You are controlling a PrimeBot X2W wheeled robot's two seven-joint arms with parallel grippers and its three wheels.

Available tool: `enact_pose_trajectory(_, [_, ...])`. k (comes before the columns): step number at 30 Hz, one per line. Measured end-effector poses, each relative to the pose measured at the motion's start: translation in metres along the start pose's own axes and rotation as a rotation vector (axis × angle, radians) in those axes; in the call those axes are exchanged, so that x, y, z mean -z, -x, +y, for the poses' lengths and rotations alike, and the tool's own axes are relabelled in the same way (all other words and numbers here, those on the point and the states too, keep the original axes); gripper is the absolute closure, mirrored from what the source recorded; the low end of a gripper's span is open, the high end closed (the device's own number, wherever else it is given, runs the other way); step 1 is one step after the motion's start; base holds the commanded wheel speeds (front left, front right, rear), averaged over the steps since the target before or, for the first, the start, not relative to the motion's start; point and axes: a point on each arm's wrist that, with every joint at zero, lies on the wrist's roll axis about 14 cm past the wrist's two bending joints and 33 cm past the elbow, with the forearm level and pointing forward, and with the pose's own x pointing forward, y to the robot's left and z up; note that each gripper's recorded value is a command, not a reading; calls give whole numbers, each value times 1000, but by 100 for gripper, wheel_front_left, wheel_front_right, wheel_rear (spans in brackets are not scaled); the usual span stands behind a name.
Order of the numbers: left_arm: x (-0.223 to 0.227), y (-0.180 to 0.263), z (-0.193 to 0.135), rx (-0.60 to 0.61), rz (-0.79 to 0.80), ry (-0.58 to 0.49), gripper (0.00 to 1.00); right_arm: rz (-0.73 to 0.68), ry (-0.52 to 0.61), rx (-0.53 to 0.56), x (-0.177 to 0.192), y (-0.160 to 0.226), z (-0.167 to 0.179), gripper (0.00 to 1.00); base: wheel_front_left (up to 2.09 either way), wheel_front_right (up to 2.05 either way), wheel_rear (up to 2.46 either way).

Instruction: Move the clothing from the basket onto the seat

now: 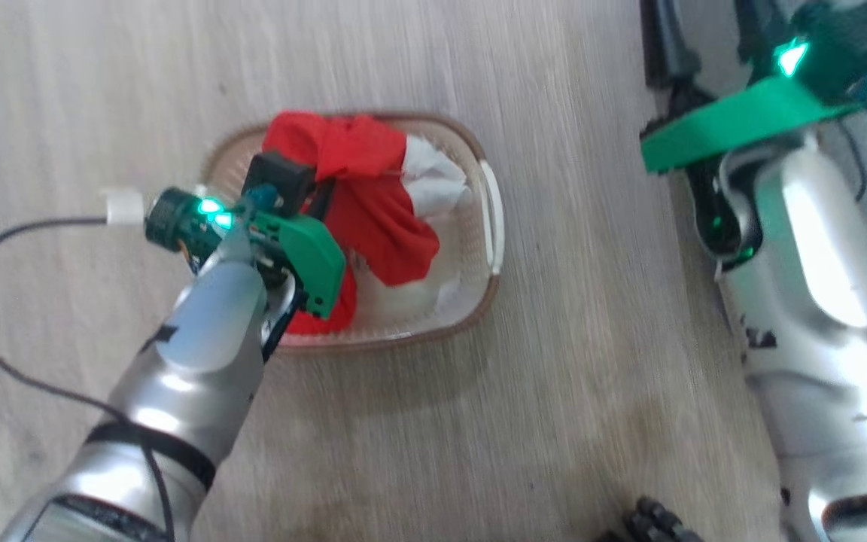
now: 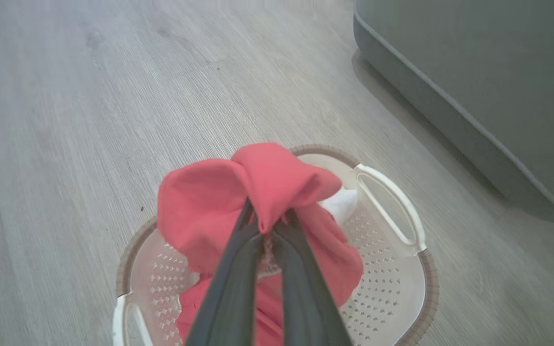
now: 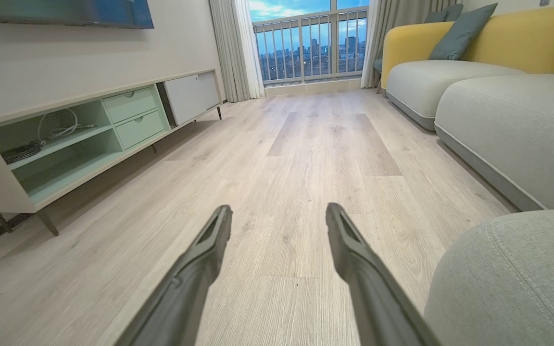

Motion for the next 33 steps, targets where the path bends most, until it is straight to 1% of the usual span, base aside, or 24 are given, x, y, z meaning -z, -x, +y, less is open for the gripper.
enact_pose_trajectory(9, [-61,53,13,-105,-175,39,100,-15,-7,-28,-28,29,20,0,0,0,0])
enact_pose_trajectory(13, [-78,69,14,-128,-226,38,100,-26,-16,-39,-37,37,27,0,0,0,0])
enact_pose_trajectory(14, [-88,79,15,-141,-256,34,100,-29,-17,-45,-41,43,31,0,0,0,0])
enact_pose_trajectory(18, [-113,97,15,-162,-334,32,100,-34,-18,-56,-48,54,39,0,0,0,0])
enact_pose_trajectory(26, [-190,127,2,-137,-561,7,100,-51,-22,-63,-61,69,46,0,0,0,0])
enact_pose_trajectory(28, [-197,131,0,-130,-584,0,100,-48,-24,-62,-60,72,46,0,0,0,0])
enact_pose_trajectory(30, [-219,142,-8,-114,-649,-24,100,-41,-31,-57,-59,78,46,0,0,0,0])
enact_pose_trajectory(31, [-219,142,-8,-114,-649,-24,100,-41,-31,-57,-59,78,46,0,0,0,0])
enact_pose_trajectory(32, [-233,149,-13,-101,-695,-41,100,-41,-32,-56,-59,81,47,0,0,0,0])
enact_pose_trajectory(33, [-233,149,-13,-101,-695,-41,100,-41,-32,-56,-59,81,47,0,0,0,0])
